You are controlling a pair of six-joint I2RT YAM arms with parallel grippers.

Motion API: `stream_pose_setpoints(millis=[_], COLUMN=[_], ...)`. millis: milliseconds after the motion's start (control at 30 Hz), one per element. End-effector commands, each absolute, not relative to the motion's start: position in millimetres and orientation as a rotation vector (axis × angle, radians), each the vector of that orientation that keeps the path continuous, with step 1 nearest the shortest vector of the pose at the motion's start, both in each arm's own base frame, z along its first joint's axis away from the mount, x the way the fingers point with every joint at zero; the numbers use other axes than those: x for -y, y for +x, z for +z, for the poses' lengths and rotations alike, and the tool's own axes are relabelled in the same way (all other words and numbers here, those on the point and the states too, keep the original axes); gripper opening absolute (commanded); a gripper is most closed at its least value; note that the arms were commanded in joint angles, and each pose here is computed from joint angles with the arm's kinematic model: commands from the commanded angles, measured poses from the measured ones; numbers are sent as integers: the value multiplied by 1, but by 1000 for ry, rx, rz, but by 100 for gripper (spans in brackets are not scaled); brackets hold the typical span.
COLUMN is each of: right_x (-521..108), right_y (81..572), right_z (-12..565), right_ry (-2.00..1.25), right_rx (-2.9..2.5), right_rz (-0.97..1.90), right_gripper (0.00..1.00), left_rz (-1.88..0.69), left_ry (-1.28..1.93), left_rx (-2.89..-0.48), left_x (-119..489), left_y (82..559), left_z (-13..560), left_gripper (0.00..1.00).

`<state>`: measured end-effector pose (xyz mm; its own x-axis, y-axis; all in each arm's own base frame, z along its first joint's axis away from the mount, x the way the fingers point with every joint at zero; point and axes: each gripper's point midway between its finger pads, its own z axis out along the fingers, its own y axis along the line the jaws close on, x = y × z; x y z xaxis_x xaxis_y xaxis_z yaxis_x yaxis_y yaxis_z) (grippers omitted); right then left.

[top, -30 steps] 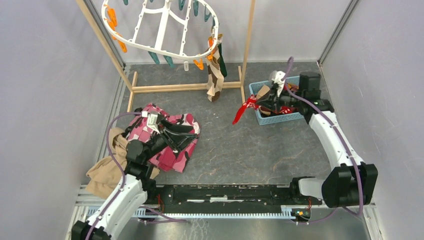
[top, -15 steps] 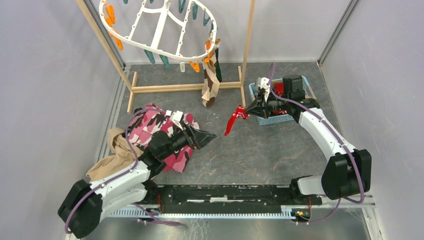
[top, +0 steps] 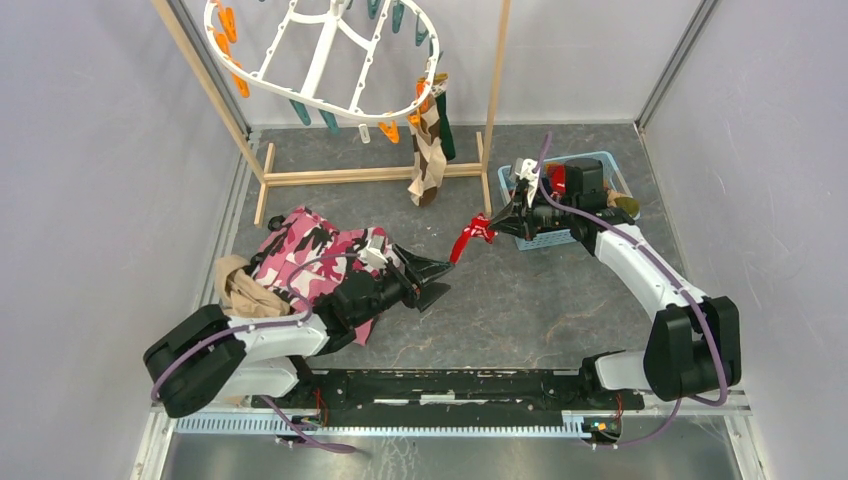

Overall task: Clip the socks to the hanger
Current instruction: Pick up the sock from the bin.

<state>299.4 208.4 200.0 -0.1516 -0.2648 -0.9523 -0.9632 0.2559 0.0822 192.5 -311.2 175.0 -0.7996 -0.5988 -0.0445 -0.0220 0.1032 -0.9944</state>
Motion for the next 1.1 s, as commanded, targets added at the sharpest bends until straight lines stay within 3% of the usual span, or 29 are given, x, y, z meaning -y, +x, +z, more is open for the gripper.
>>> stream_pose_setpoints(millis=[0,200,567,633,667,833,1000,1067], right_x=[-211,-215,-221,-221,-220,-219,-218,-218], right_y=[301,293,284,283,284,283,283,282], right_z=[218,222,219,219,219,219,220,221], right_ry=[-1123,-1124,-1175,-1184,-1188,-1200,-1222,-1232], right_rx=[-1535,-1497,-1464,-1461,-1460,-1453,-1441,-1432], right_rz=[926,968,997,990,985,971,948,945], right_gripper=[8,8,8,8,8,8,8,8], left_rz=[-1910,-1945,-2258,-2253,-2245,-2177,-2065,-2012], left_ry=[-935,-1149,-1104,-1095,-1094,-1096,-1077,-1044], left_rx=[-1768,-1659,-1452,-1428,-1422,-1401,-1392,-1406], left_x=[318,316,342,340,338,323,300,291], left_y=[215,235,248,251,253,261,271,275], left_z=[209,199,221,221,220,215,211,210], left_gripper=[89,87,70,62,52,25,3,2])
